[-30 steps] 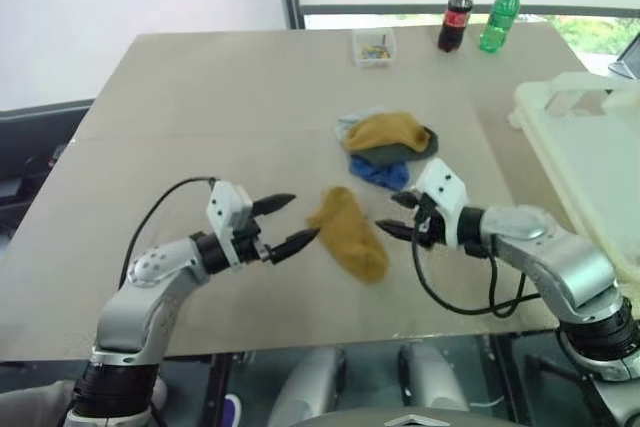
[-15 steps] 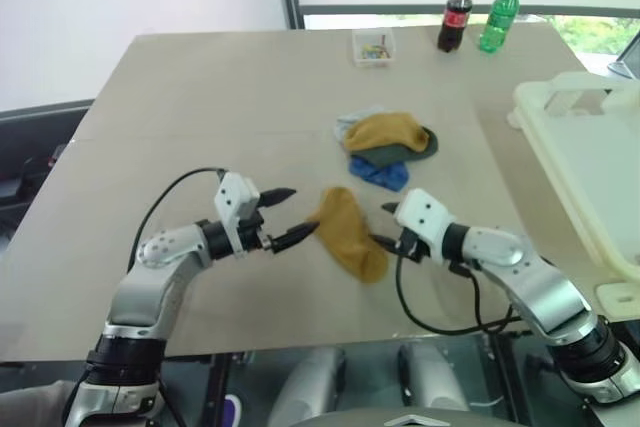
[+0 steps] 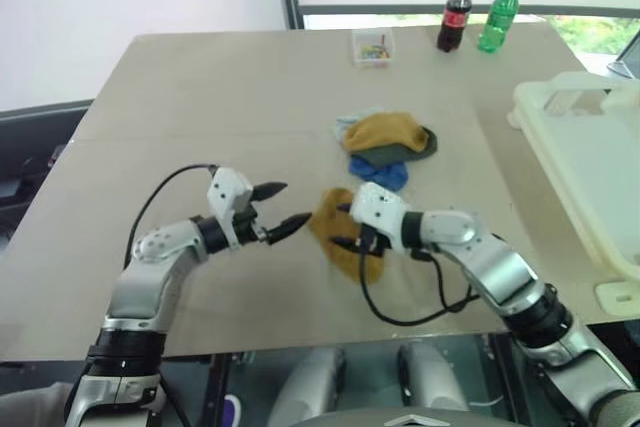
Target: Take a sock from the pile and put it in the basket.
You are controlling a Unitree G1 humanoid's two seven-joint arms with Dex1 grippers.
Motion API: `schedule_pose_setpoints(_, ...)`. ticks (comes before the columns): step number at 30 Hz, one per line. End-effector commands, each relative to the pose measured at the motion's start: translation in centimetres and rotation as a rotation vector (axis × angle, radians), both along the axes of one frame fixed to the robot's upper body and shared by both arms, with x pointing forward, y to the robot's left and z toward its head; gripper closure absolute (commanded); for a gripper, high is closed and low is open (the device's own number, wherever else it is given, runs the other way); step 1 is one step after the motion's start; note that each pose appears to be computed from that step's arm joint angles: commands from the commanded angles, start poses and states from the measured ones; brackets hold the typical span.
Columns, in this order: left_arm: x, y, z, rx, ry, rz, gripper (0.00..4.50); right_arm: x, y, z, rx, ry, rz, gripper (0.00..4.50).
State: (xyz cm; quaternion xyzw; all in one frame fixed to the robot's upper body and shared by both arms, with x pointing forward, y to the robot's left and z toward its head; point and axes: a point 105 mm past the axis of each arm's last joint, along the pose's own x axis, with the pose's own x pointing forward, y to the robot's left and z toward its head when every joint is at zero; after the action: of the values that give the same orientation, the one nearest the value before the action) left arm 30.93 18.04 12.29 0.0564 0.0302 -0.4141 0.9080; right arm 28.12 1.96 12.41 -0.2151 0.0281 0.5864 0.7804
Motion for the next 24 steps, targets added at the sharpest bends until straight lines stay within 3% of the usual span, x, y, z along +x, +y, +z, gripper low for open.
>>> schedule_pose_setpoints(1,0.6,1.5,1.3,-0.073,-0.04,0.075,0.0,0.0,0.4,0.6,0.016,-0.025,0.0,1.7)
schedule_pose_setpoints(8,0.9,1.4,0.7,-0.105,-0.023,0.099,0.0,0.3,-0.8,1.4,0.048,0.005,-0.072,1.7)
schedule_pose_setpoints(14,1.2,0.3,1.9,-0.119,-0.065,0.1,0.0,1.5,-2.1,3.1,0.117,0.053,-0.136,1.7)
schedule_pose_setpoints(24,-3.5,1.3,1.5,-0.09,-0.083,0.203,0.0,5.6,-1.9,3.5,0.122,0.091,-0.189,1.7)
